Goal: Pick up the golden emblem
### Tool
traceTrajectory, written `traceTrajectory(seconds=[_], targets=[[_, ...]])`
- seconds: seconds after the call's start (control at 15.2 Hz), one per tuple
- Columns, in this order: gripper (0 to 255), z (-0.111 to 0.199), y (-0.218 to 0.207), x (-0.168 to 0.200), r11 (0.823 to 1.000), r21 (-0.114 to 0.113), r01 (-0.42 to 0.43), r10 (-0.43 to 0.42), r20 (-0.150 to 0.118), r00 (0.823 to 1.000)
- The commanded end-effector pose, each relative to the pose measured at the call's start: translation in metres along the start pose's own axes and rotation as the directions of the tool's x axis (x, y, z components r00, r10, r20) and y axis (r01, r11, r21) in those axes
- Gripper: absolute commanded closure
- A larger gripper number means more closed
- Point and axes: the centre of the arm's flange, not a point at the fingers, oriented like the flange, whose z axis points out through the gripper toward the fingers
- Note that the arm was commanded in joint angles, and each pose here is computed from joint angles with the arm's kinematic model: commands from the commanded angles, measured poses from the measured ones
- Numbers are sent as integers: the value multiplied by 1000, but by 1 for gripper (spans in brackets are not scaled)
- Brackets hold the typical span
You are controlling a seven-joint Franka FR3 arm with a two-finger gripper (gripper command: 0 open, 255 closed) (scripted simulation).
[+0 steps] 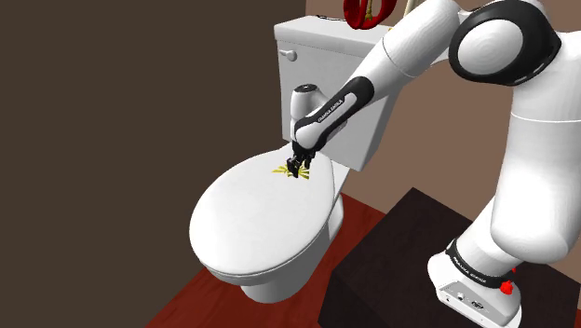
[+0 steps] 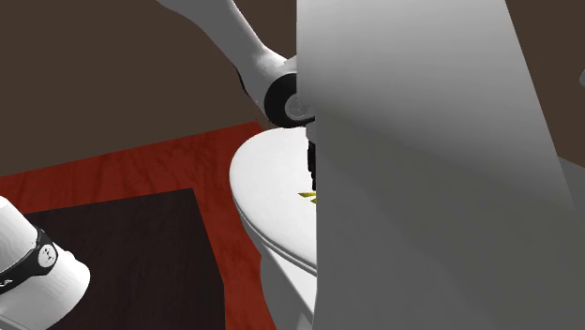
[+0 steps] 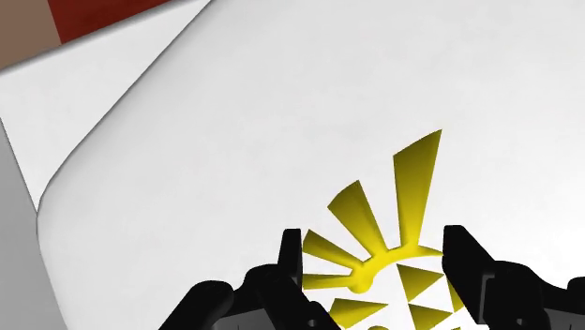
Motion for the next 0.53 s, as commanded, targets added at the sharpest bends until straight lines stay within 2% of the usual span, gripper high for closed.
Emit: traceTrajectory(seconds=[0.0, 0.33, 0.46], targets=[[255, -11, 0, -1, 1000, 0, 0, 0, 1, 1000], [255, -37, 0, 0, 1000, 0, 0, 0, 1, 1000], [255, -38, 0, 0, 1000, 0, 0, 0, 1, 1000]])
